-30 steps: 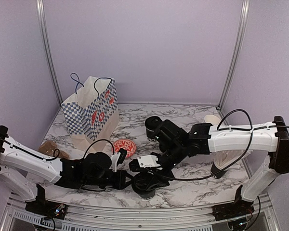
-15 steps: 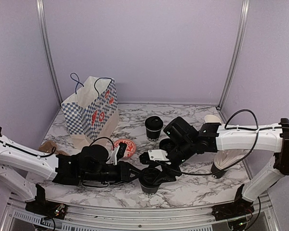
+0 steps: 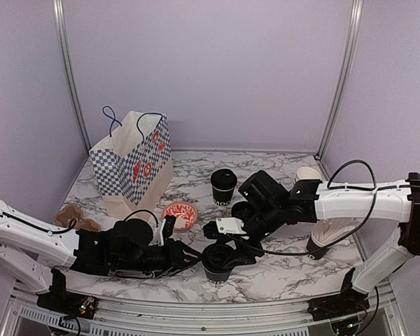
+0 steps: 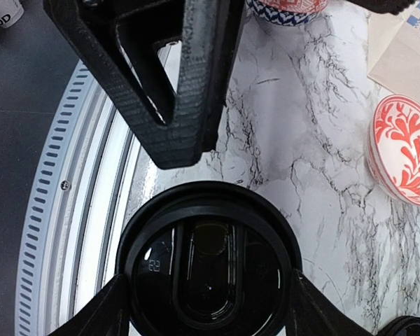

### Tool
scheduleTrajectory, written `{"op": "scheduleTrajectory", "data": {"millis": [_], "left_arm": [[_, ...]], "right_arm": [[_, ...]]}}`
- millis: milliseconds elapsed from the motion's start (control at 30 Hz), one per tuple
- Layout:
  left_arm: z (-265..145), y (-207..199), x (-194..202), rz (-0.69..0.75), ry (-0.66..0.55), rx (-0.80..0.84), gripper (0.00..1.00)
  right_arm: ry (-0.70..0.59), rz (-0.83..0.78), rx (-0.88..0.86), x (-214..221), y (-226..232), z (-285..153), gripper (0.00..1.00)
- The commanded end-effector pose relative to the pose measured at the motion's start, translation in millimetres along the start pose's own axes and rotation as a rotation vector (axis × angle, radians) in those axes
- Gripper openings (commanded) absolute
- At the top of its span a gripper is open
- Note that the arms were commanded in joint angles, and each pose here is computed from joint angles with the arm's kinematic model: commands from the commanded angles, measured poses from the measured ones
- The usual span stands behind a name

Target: Pack the takeout coffee

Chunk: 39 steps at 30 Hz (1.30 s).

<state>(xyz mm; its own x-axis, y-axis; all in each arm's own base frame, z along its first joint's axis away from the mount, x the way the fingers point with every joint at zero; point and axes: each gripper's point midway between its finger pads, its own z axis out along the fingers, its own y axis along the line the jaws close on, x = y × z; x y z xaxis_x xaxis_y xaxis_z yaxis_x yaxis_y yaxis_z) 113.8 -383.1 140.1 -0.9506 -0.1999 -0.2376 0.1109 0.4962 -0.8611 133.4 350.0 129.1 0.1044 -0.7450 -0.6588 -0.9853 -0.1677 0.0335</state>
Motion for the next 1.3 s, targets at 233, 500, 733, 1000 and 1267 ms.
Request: {"op": "scheduleTrajectory", "data": {"millis": [233, 500, 733, 1000, 1267], "left_arm": [[9, 9, 3, 0.005, -0.011, -0.042, 0.24], [14, 6, -1, 0.004, -0.020, -0.003, 0.23], [28, 12, 8, -0.014, 0.040, 0.003, 0.21], [42, 28, 16, -0.094, 0.107, 0.024, 0.19], [66, 30, 25, -0.120, 0.191, 0.036, 0.21]], "right_arm": [[0.327, 0.113, -0.011, 91, 9, 18, 0.48], [0.322, 0.114, -0.024, 89, 10, 20, 0.48], [0.320, 0.126, -0.040, 90, 11, 24, 0.48], [0.321, 0.141, -0.082, 99, 22, 34, 0.48], [0.327, 0.167, -0.150, 115, 38, 44, 0.47]]}}
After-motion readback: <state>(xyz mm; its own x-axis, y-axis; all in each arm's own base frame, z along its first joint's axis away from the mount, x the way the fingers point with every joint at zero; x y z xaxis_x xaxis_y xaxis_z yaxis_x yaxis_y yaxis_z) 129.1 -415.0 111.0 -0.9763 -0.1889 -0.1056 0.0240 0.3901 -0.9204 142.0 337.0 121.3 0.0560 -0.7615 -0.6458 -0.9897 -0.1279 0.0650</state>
